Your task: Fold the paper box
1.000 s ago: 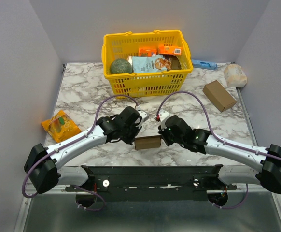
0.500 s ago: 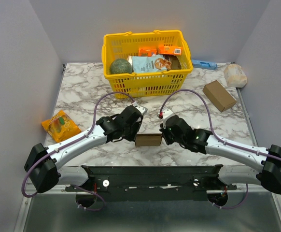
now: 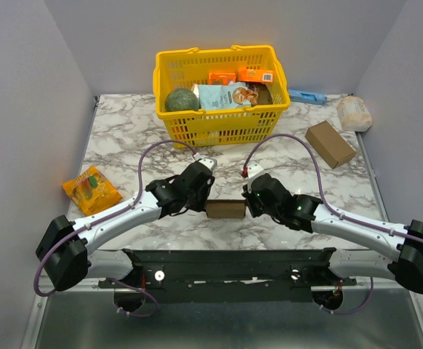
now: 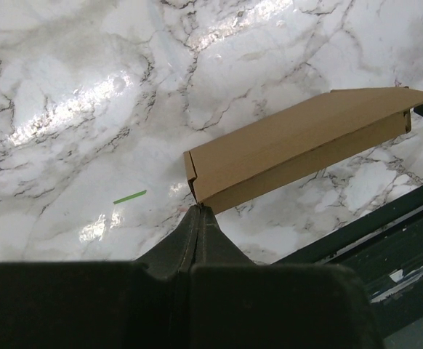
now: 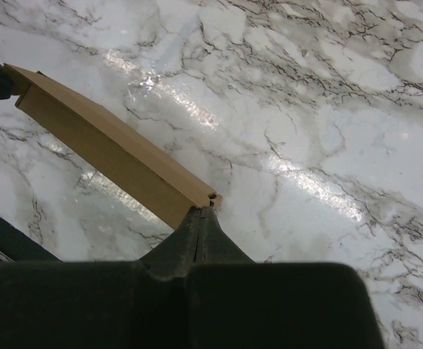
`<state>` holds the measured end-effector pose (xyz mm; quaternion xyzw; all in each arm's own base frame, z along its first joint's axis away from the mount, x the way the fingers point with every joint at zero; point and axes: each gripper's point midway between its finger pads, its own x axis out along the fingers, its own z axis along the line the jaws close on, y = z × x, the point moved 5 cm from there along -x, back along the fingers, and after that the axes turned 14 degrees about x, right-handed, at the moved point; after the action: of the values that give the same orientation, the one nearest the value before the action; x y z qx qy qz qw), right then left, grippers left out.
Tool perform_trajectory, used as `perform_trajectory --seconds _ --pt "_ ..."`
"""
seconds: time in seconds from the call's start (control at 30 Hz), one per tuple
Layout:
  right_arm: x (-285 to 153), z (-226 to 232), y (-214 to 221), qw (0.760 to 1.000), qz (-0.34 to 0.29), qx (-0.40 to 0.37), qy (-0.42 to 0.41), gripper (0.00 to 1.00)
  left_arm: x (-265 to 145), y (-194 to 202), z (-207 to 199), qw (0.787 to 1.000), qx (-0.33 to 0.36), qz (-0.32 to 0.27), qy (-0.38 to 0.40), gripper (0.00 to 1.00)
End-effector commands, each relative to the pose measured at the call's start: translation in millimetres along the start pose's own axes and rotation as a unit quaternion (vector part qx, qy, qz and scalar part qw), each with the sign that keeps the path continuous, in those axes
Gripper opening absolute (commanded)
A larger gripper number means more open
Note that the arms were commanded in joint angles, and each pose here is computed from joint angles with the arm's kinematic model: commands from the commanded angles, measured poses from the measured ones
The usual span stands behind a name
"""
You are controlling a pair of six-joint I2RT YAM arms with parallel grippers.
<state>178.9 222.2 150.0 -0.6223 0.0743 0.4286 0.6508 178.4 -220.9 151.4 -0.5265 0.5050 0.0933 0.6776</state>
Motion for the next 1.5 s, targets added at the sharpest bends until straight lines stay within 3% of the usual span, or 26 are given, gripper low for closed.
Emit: perform_trajectory --seconds 0.0,0.17,1.03,1.47 --pt "-1 9 -3 1.000 -0.016 0.014 -0.021 0.00 -1 -17 -10 0.998 -0.027 -0.056 0.017 0.00" --pt "-1 9 -1 1.000 -0.014 0.015 -0.022 0.00 0 -21 -12 0.997 -0.033 -0.066 0.022 0.00" --pt "-4 8 -1 0.999 -0.016 0.021 -0.023 0.01 6 8 2 1.000 0.001 -0.008 -0.020 0.00" --pt "-5 16 -5 0.998 -0.008 0.048 -0.032 0.00 14 20 -15 1.000 0.012 0.005 0.001 0.00"
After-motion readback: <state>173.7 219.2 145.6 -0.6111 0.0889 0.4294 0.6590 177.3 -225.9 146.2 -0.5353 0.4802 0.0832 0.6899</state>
